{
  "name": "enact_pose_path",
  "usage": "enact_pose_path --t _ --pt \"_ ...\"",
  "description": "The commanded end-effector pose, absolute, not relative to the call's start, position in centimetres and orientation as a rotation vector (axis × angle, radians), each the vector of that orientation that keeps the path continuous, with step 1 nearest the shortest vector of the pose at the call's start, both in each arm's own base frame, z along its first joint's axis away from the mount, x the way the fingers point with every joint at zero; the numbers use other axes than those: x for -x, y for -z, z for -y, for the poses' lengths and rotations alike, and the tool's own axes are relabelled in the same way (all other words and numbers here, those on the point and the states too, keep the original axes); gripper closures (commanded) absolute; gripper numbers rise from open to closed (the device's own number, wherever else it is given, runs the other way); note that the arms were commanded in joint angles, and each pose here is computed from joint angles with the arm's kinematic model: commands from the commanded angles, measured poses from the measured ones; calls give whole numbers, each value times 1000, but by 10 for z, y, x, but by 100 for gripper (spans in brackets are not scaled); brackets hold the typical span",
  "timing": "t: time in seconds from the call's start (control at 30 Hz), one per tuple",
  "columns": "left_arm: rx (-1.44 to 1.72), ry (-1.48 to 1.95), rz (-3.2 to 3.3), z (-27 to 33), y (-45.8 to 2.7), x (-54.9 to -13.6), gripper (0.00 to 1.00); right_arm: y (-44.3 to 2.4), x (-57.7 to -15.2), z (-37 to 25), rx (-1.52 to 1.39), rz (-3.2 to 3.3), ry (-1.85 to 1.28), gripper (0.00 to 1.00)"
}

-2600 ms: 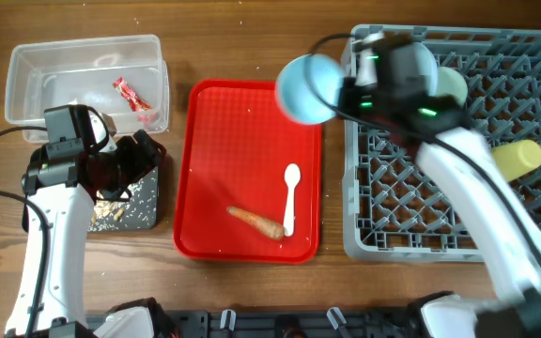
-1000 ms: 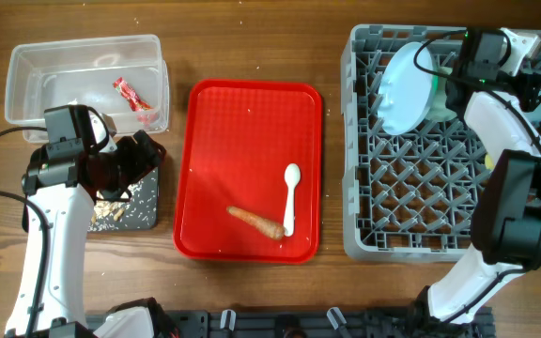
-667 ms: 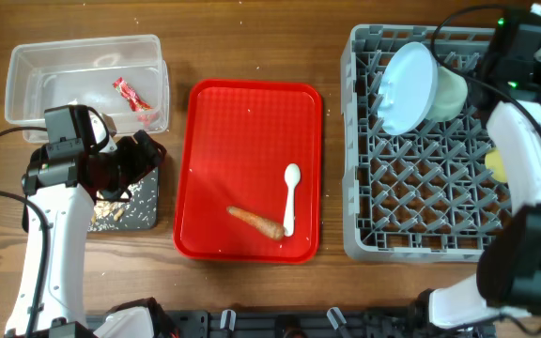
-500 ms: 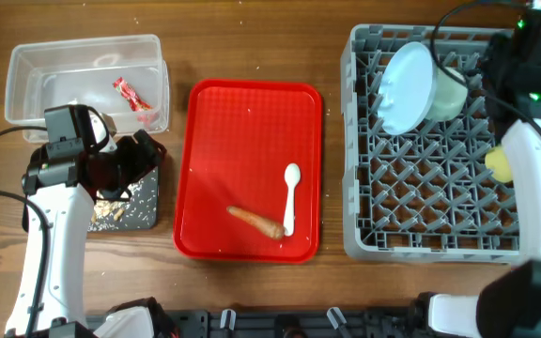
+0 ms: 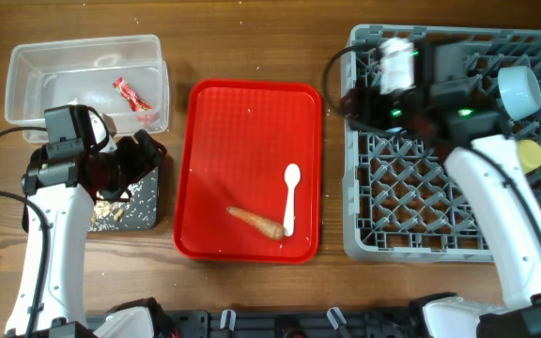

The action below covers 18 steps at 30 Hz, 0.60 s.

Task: Sort waste into correct bins and load items into the dishwasher rack
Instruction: 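Carry the blue bowl right and place it in the dish rack, then reach the right gripper to the red tray and grasp the white spoon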

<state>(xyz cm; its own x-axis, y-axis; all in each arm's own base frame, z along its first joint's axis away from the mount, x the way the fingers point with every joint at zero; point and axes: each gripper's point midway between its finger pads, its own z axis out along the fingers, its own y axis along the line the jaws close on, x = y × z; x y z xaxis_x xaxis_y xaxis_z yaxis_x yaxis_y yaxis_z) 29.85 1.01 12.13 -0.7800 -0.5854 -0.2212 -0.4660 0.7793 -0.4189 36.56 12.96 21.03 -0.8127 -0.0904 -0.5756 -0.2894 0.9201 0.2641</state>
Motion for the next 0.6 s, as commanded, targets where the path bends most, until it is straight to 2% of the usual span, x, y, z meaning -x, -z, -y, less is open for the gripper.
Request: enact_pose_path --t 0.0,0.23,0.57 --pt "801 492 -2622 -11 -124 -299 6 -191 -350 -166 228 -2595 -458 16" --pt "801 492 -2623 -11 -124 -299 5 -122 -329 -216 142 -2817 -408 15" --pt "801 492 -2622 -11 -124 -299 3 -21 -293 -234 39 -3131 -249 15"
